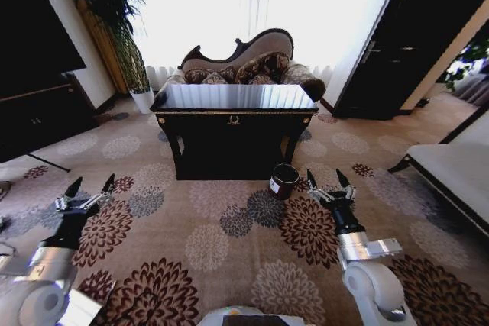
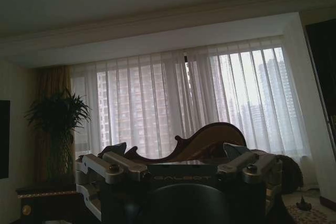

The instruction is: Move to the front of the table and place the trash on the table into the trash bin.

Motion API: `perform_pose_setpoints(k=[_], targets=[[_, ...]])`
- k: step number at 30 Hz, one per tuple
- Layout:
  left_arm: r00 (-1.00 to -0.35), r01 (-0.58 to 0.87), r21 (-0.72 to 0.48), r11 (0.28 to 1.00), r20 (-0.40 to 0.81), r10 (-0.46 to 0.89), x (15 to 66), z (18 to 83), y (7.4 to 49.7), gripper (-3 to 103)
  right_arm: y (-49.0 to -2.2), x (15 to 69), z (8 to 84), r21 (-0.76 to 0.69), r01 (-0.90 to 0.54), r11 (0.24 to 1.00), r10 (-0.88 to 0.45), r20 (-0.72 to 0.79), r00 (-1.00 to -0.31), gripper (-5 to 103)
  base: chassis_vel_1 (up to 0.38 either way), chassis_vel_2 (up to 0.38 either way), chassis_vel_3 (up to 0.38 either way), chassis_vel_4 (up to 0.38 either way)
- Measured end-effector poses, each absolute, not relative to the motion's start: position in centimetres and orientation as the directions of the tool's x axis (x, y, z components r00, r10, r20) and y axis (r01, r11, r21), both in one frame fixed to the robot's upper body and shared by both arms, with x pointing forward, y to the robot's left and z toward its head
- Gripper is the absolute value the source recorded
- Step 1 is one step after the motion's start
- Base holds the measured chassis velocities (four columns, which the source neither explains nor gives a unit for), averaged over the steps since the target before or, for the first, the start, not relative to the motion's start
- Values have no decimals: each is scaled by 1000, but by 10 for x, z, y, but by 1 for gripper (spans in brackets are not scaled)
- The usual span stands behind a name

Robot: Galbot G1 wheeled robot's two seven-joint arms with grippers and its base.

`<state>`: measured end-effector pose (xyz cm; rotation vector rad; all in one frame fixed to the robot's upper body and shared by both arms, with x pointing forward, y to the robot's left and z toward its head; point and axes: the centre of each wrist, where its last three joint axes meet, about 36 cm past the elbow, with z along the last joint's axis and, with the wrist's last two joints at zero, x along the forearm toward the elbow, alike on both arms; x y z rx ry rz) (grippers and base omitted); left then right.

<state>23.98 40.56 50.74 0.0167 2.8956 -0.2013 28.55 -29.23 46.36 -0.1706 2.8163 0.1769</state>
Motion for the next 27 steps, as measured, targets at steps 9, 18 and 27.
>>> perform_pose_setpoints(k=[9,18,27], targets=[[-971,30,-134,991,-239,-3,240,508,406,100,-291,285,462,106,-128,986,-89,-318,-944,100,-34,28,27,-22],[-971,28,-133,991,-237,-4,240,506,406,100,-290,286,459,100,-130,986,-93,-316,-944,100,-23,24,19,-20],[-972,26,-134,991,-235,-6,240,505,405,100,-287,287,456,99,-148,984,-110,-317,-942,100,0,0,0,0]])
